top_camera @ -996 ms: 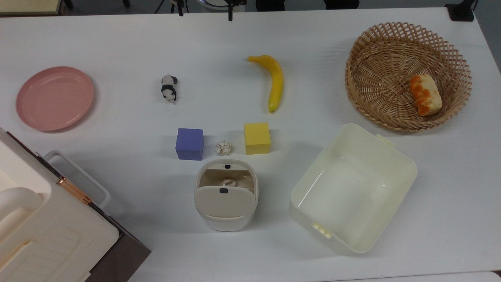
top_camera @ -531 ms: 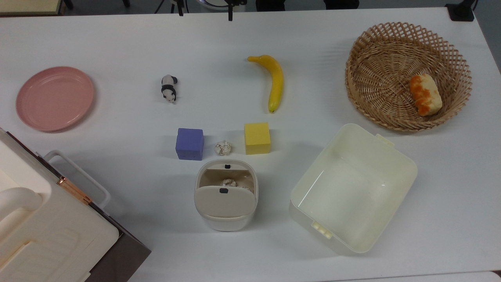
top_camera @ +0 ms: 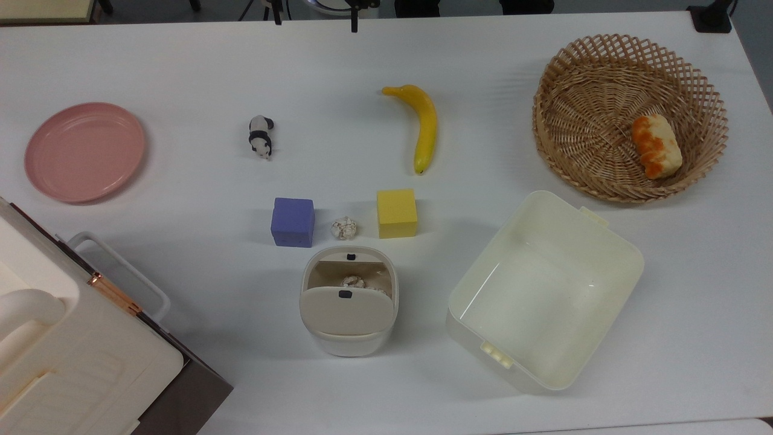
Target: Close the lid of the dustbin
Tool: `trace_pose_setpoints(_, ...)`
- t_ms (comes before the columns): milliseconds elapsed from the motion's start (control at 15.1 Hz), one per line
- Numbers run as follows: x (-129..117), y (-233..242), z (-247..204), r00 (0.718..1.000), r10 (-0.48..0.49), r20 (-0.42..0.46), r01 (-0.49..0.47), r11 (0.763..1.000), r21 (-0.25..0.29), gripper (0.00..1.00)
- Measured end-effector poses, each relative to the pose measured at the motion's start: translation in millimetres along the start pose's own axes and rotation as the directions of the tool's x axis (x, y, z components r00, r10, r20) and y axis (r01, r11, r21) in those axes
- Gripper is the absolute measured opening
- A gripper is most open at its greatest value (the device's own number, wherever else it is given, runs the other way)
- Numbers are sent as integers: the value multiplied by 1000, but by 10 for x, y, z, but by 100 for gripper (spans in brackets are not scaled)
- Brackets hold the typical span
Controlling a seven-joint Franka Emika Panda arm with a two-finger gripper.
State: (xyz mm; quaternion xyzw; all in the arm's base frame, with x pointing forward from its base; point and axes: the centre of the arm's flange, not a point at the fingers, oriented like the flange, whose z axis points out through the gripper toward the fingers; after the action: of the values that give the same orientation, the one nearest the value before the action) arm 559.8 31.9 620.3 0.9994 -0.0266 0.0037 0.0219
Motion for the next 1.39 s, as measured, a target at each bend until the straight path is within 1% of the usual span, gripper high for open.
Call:
trace_pose_setpoints(863,0,-3,1,1000,-2,0,2,1000,0,100)
trace_pose_setpoints(1394,-1,-20,1,1000,-24,0,24,1000,0,100)
